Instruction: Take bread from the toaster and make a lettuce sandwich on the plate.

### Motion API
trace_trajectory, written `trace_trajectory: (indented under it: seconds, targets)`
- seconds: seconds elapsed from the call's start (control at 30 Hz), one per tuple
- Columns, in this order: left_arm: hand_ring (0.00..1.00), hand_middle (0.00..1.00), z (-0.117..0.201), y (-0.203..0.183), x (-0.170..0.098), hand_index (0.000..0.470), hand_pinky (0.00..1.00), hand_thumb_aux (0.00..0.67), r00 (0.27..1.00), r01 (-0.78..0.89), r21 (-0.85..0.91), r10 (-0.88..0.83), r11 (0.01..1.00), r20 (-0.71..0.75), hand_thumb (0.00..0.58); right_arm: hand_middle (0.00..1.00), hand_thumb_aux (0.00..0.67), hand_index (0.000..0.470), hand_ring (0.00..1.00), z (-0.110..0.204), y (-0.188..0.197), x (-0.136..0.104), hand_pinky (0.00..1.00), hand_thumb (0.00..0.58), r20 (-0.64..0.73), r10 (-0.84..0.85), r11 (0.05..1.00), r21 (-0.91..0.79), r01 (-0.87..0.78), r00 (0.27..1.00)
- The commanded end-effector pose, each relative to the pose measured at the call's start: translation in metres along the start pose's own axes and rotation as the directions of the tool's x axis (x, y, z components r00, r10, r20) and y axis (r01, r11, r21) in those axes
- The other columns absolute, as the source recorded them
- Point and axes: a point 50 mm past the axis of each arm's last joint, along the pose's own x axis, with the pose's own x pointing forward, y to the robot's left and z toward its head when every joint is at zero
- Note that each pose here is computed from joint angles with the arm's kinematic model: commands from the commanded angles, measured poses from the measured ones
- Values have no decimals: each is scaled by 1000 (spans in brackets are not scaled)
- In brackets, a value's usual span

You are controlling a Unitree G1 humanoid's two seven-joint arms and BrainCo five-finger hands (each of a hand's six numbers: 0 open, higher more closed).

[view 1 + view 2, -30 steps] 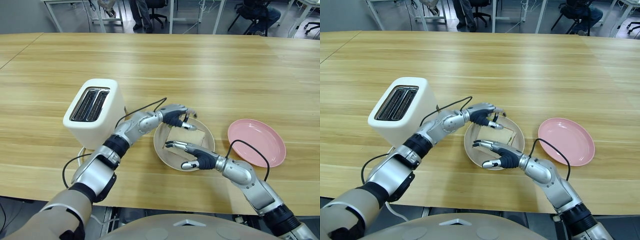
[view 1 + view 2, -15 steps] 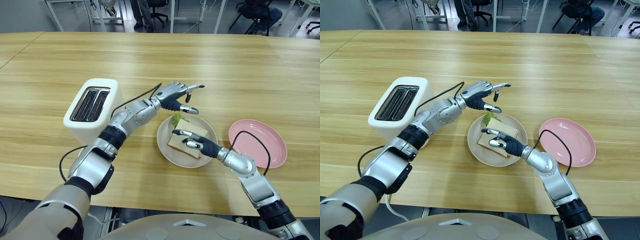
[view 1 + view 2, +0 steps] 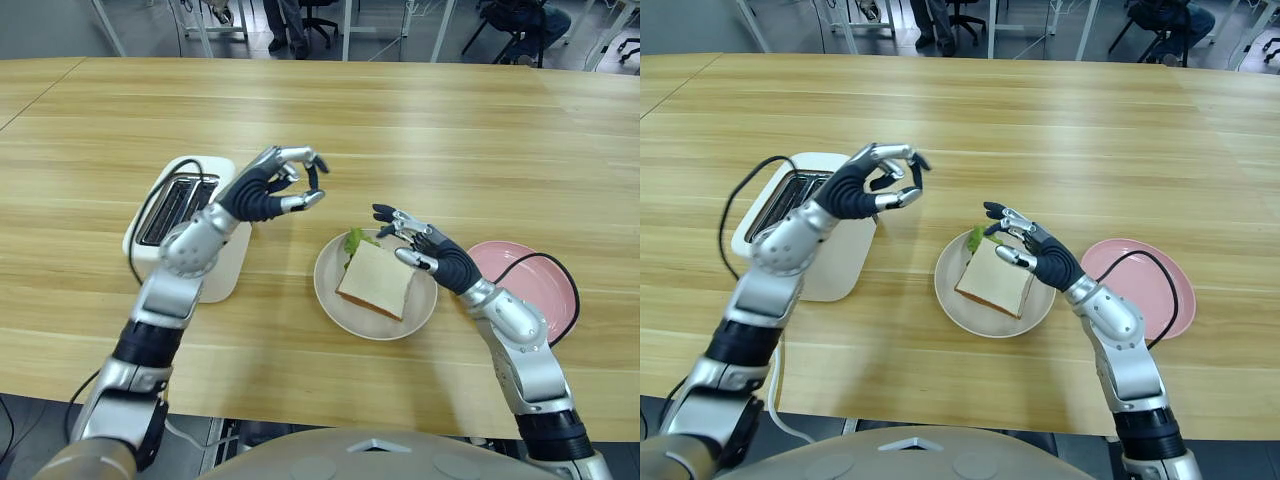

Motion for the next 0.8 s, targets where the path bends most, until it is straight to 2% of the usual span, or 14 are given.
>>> trace_trajectory:
  seconds: [0.03,0.13,0.17,0.2,0.23,0.3,0.33,0.37,0.6,0.67,0.8]
  targets:
    - [1000,1000,22,-11,-33,460,1000,670,982,187,-102,-186,977,18,580,0,670,460,0,10,24,-25,0,580,-28,336,938,101,-332,941]
    - [1000,1000,23,-30,-61,460,1000,670,917,380,-151,-393,913,-70,580,59,670,460,59,4,30,-50,59,580,-170,524,852,94,-516,835]
    - [1000,1000,21,-39,-70,460,1000,670,880,443,-175,-463,880,-104,580,239,670,460,239,1,30,-58,239,580,-230,572,819,97,-566,788]
    - [1000,1000,19,-48,-79,460,1000,670,838,500,-202,-530,842,-134,580,302,670,460,302,-2,31,-66,302,580,-286,618,779,99,-619,732]
    - [1000,1000,18,-57,-87,460,1000,670,791,553,-226,-591,802,-160,580,314,670,460,314,-4,31,-72,314,580,-337,644,748,85,-658,687]
    - [1000,1000,14,-73,-99,460,1000,670,688,643,-253,-691,722,-222,580,616,670,460,616,-7,31,-80,616,580,-405,684,689,85,-719,607]
    - [1000,1000,11,-79,-103,460,1000,670,646,674,-257,-722,692,-248,580,878,670,460,878,-8,31,-83,878,580,-432,693,668,84,-740,577]
    - [1000,1000,8,-85,-107,460,1000,670,604,704,-253,-747,663,-277,580,1000,670,460,1000,-10,32,-86,1000,580,-464,702,640,81,-764,540]
    - [1000,1000,-15,-120,-109,460,1000,670,432,832,-164,-805,530,-407,580,1000,670,460,1000,-32,28,-87,1000,580,-640,616,567,-47,-823,460]
    - [1000,1000,-23,-130,-104,460,1000,670,412,856,-111,-797,505,-441,580,1000,670,460,1000,-41,27,-84,1000,580,-695,563,527,-115,-842,447]
    - [1000,1000,-41,-144,-91,460,1000,670,412,875,-11,-758,484,-506,580,1000,670,460,1000,-58,26,-72,1000,580,-749,467,480,-232,-846,470]
